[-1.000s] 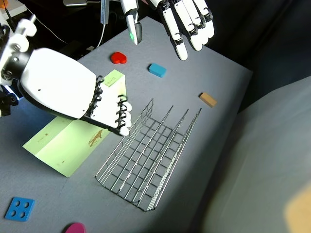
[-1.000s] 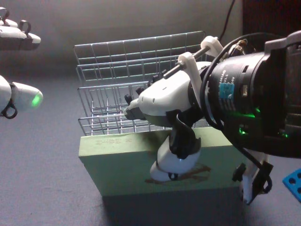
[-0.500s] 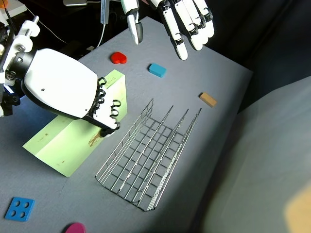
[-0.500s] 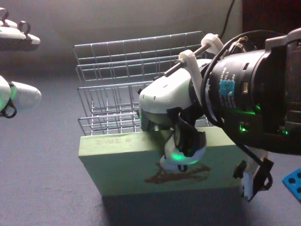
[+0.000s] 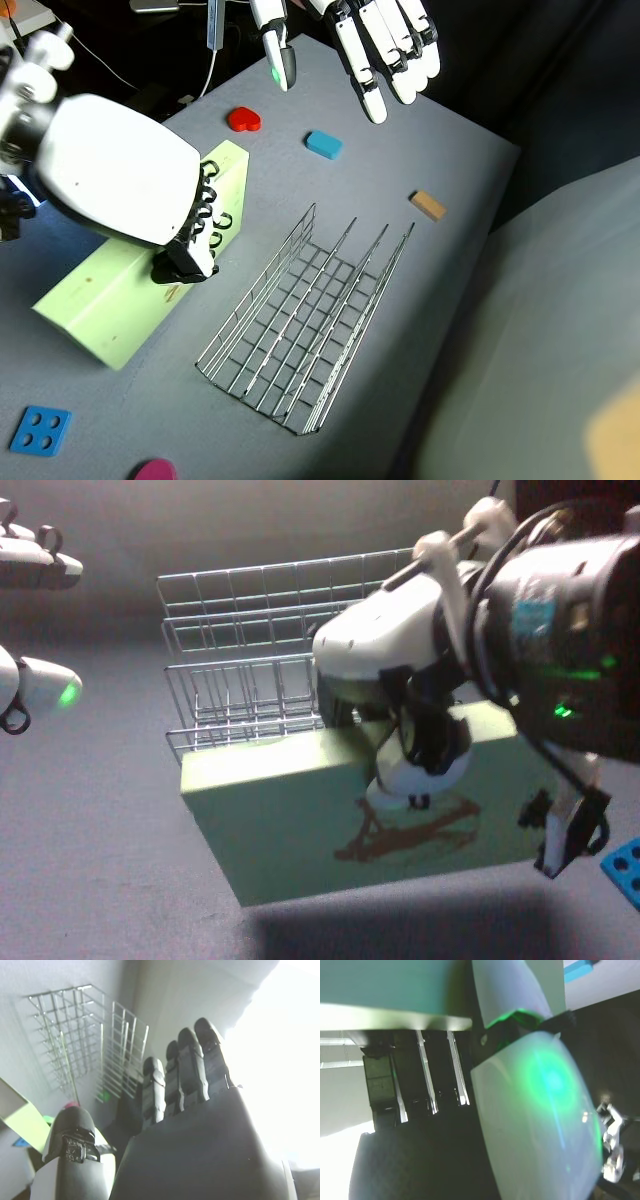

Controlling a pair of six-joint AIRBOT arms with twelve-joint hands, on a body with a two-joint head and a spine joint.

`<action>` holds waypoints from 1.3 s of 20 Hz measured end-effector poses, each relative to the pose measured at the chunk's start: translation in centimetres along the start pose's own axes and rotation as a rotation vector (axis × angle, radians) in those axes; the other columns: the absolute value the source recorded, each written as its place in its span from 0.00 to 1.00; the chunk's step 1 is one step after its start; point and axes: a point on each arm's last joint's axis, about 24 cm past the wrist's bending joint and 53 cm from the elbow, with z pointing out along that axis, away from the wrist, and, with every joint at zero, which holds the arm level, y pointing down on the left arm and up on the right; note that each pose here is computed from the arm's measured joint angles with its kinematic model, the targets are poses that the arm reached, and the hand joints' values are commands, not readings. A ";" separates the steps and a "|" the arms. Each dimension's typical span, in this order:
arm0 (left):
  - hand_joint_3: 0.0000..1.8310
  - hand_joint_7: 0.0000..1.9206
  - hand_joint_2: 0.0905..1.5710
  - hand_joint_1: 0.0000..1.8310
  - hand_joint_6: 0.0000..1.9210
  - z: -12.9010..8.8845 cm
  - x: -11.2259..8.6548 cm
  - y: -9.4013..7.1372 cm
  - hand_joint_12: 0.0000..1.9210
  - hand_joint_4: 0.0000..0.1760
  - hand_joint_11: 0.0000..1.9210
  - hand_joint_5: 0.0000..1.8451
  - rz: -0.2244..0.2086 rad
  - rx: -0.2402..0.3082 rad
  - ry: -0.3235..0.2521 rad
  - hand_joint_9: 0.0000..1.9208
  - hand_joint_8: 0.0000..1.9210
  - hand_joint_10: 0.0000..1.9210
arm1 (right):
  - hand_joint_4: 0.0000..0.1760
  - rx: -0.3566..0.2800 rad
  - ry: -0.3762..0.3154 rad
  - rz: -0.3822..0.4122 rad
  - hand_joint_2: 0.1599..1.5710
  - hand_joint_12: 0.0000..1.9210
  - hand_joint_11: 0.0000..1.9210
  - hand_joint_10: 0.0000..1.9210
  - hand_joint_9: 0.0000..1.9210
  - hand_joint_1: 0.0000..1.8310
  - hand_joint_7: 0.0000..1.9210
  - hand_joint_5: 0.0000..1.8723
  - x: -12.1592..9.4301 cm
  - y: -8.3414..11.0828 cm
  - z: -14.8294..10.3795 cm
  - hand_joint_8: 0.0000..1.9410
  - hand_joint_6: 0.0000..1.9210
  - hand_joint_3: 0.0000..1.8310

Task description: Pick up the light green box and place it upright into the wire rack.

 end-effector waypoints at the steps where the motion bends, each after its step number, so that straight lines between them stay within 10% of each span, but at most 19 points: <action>1: 0.00 0.07 0.77 0.09 0.00 0.0 0.0 0.0 0.20 0.59 0.00 0.10 0.000 0.000 0.000 0.08 0.00 0.00 | 0.00 -0.010 -0.021 -0.007 0.70 0.83 0.39 0.61 0.47 0.67 0.51 0.46 -0.8 0.3 -0.7 0.61 0.53 0.00; 11: 0.00 0.07 0.77 0.09 0.00 0.0 0.1 0.2 0.21 0.59 0.00 0.10 -0.002 -0.008 0.005 0.08 0.00 0.00 | 0.00 -0.083 -0.237 -0.007 0.70 0.82 0.39 0.62 0.46 0.67 0.50 0.46 -9.2 3.6 -4.2 0.61 0.53 0.00; 26: 0.00 0.07 0.77 0.09 0.00 0.0 0.1 0.4 0.23 0.58 0.00 0.11 -0.001 -0.011 0.005 0.08 0.00 0.00 | 0.00 -0.103 -0.312 -0.052 0.71 0.81 0.39 0.62 0.46 0.67 0.50 0.46 -11.0 6.0 0.4 0.62 0.53 0.00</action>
